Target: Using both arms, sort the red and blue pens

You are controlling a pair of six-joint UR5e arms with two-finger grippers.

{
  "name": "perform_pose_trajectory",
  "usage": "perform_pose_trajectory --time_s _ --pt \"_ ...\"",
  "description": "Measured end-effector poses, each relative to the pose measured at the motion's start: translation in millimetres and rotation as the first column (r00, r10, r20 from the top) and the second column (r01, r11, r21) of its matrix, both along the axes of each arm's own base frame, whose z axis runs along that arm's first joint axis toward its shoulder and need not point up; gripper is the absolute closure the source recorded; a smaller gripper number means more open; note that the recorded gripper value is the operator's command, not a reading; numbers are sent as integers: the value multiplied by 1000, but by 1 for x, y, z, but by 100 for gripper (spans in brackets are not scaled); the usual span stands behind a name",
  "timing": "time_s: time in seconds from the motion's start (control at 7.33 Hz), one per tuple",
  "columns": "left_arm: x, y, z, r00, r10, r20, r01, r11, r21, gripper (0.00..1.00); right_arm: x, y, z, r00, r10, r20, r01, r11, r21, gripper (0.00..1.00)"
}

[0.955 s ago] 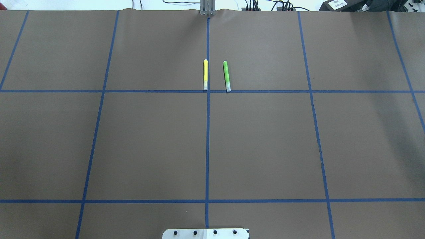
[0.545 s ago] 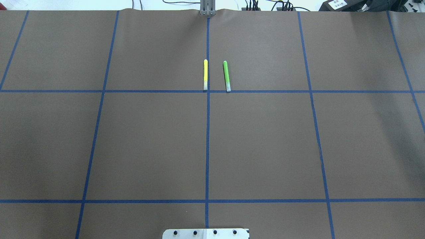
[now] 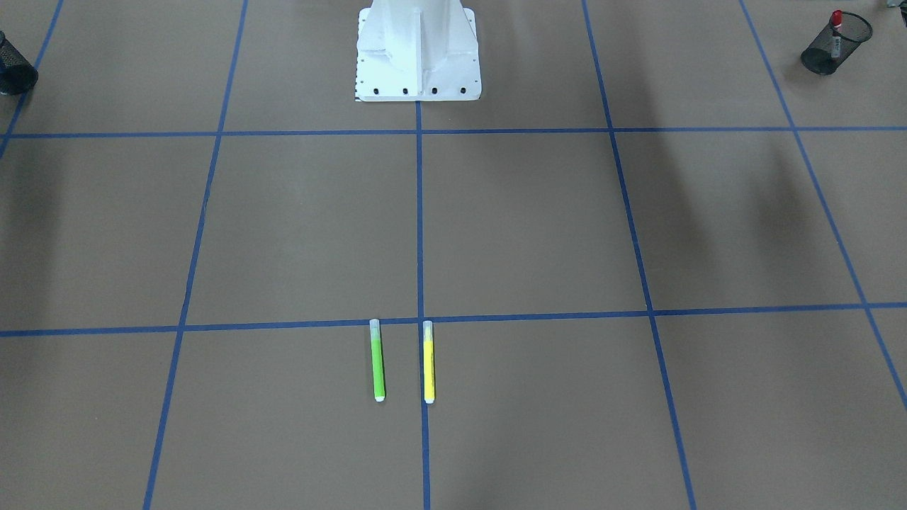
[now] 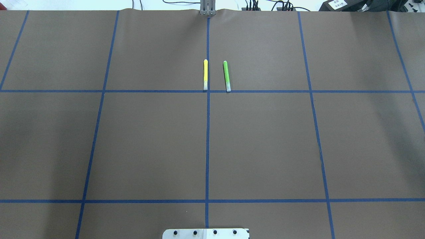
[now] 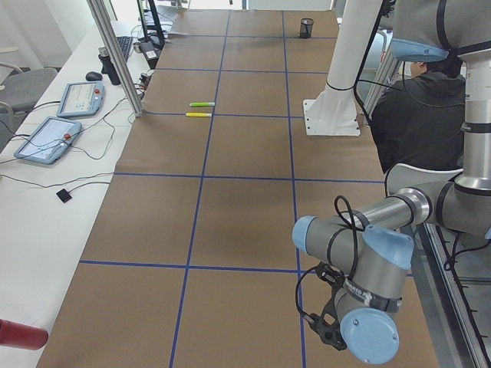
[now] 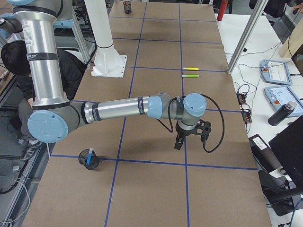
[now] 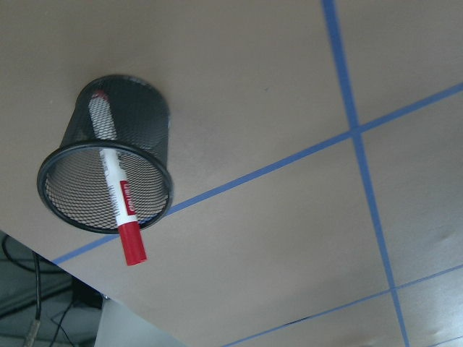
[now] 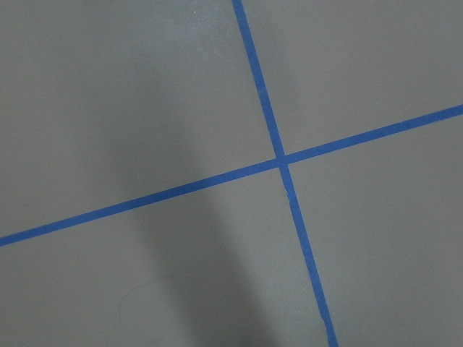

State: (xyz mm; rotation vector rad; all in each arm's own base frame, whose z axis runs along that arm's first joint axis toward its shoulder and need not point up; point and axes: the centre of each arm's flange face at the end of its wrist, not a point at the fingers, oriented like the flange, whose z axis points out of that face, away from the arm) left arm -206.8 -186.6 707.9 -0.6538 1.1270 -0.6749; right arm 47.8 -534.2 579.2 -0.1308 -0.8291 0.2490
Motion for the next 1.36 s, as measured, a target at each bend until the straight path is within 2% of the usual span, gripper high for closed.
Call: perform_pose_trajectory --time_s 0.14,0.27,0.55,0.82,0.95,1.36 --pt "-11 -16 -24 996 -7 88 -3 994 113 0 -3 -2 -2 1000 -4 1 4 1000 25 1" --pt "-20 -30 -36 986 -23 164 -13 977 214 0 -6 -3 -4 1000 -10 1 10 999 41 1" --pt "-29 -64 -49 952 -58 302 -62 926 373 0 -17 -6 -4 999 -34 -24 35 997 74 1" --pt "-11 -112 -59 915 -67 397 -138 874 465 0 -25 -4 0 998 -48 -40 54 987 150 1" --pt "8 -140 -68 901 -68 429 -171 852 495 0 -28 -3 1 998 -50 -36 55 984 172 1" --pt "84 -250 -113 886 -5 464 -292 772 565 0 -35 -3 -1 998 -58 -22 62 980 190 1"
